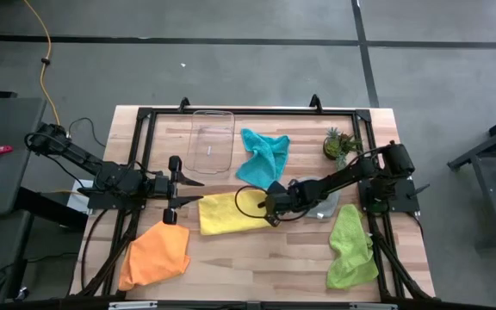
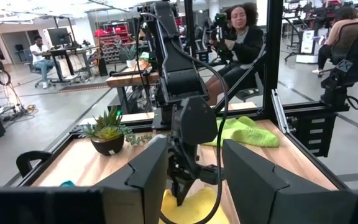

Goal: Fold microfiber towels
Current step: Fold the yellow microfiber cloth

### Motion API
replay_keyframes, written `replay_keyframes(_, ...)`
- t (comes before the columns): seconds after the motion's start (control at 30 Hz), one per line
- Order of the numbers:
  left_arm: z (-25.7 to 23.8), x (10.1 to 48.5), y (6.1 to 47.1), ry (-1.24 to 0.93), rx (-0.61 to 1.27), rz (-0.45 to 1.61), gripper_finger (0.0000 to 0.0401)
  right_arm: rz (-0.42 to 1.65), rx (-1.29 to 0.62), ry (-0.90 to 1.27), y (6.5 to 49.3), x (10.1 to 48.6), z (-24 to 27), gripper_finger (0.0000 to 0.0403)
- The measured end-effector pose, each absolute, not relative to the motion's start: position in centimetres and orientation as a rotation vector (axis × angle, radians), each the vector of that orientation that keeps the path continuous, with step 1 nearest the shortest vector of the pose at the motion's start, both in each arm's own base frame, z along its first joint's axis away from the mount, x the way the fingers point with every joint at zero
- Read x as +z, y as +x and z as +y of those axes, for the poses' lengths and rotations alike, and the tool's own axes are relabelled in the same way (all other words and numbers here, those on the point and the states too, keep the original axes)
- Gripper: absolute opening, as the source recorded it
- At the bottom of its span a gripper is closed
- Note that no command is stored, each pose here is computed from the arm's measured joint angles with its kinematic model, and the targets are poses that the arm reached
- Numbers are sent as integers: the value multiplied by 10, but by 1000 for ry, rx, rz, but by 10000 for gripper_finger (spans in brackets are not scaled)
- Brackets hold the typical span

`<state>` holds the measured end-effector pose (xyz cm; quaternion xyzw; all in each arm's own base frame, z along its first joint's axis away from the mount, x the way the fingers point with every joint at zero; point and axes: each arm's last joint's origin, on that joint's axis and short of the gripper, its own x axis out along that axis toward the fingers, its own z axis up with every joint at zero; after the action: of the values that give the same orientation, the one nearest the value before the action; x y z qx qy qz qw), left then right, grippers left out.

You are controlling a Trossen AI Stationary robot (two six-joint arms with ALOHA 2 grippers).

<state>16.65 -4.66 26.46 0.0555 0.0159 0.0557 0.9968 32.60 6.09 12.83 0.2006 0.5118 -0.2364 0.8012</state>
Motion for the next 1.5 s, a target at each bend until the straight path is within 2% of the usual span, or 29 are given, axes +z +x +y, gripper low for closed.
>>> replay_keyframes(0.17, -47, 264, 167, 112, 111, 36, 145, 1157, -512, 408, 314, 137, 63, 2)
replay_keyframes(0.5, -46, 264, 166, 113, 142, 38, 145, 1164, -577, 370, 287, 184, 56, 0)
replay_keyframes(0.67, -46, 264, 166, 111, 142, 37, 145, 1179, -616, 322, 287, 209, 53, 0)
replay_keyframes(0.87, -45, 263, 166, 111, 156, 45, 145, 1122, -558, 331, 299, 234, 56, 0)
replay_keyframes(1.3, -35, 229, 170, 50, 282, 340, 145, 927, -400, 482, 325, 242, 64, 0)
replay_keyframes(1.5, -35, 200, 180, -13, 259, 510, 145, 886, -372, 491, 336, 236, 66, 0)
